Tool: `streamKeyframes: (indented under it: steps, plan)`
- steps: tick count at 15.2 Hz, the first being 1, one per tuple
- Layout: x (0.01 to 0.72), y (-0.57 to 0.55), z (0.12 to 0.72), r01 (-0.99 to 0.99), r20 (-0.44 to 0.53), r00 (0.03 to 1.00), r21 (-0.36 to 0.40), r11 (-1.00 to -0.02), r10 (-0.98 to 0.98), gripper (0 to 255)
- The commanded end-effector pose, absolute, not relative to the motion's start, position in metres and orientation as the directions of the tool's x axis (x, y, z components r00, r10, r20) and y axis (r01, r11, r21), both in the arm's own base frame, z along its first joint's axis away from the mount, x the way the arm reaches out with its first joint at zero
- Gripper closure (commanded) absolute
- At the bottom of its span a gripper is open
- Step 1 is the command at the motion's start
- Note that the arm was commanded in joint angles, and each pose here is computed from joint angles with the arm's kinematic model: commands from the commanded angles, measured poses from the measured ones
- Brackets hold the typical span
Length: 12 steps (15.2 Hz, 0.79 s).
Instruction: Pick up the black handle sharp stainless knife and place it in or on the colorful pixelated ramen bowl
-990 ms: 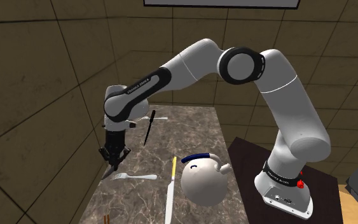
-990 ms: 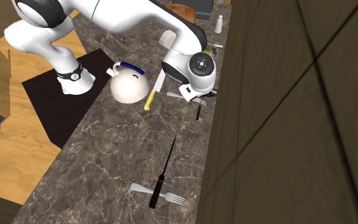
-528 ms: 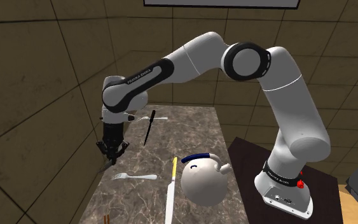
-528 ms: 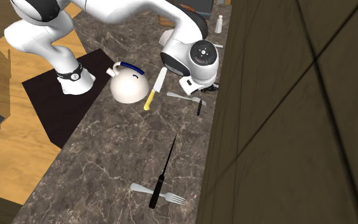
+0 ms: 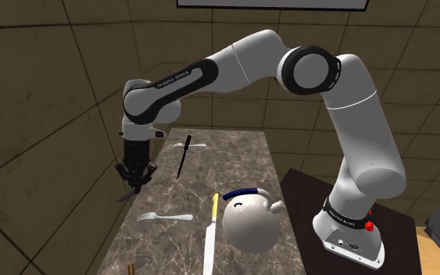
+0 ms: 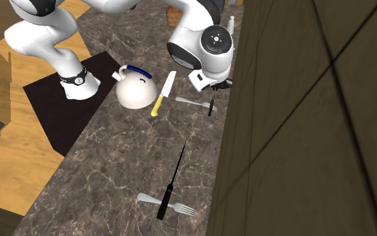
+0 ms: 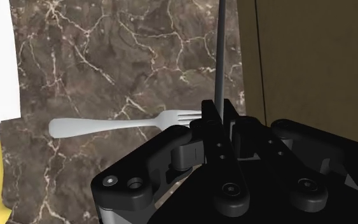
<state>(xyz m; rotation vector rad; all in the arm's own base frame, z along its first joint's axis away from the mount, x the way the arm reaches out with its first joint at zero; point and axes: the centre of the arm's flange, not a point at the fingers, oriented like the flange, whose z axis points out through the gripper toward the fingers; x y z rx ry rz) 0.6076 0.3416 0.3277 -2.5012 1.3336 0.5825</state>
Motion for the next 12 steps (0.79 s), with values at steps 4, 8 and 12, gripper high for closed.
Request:
streamKeyframes:
  steps: [4, 8, 12]
  plan:
    - [0.607, 0.341, 0.354, -0.834, -0.456, 0.502, -0.029, -0.551, -0.735, 255]
    - [0.607, 0.341, 0.375, -0.834, -0.456, 0.502, -0.029, -0.551, -0.735, 255]
    - [0.607, 0.341, 0.396, -0.834, -0.456, 0.502, -0.029, -0.551, -0.735, 255]
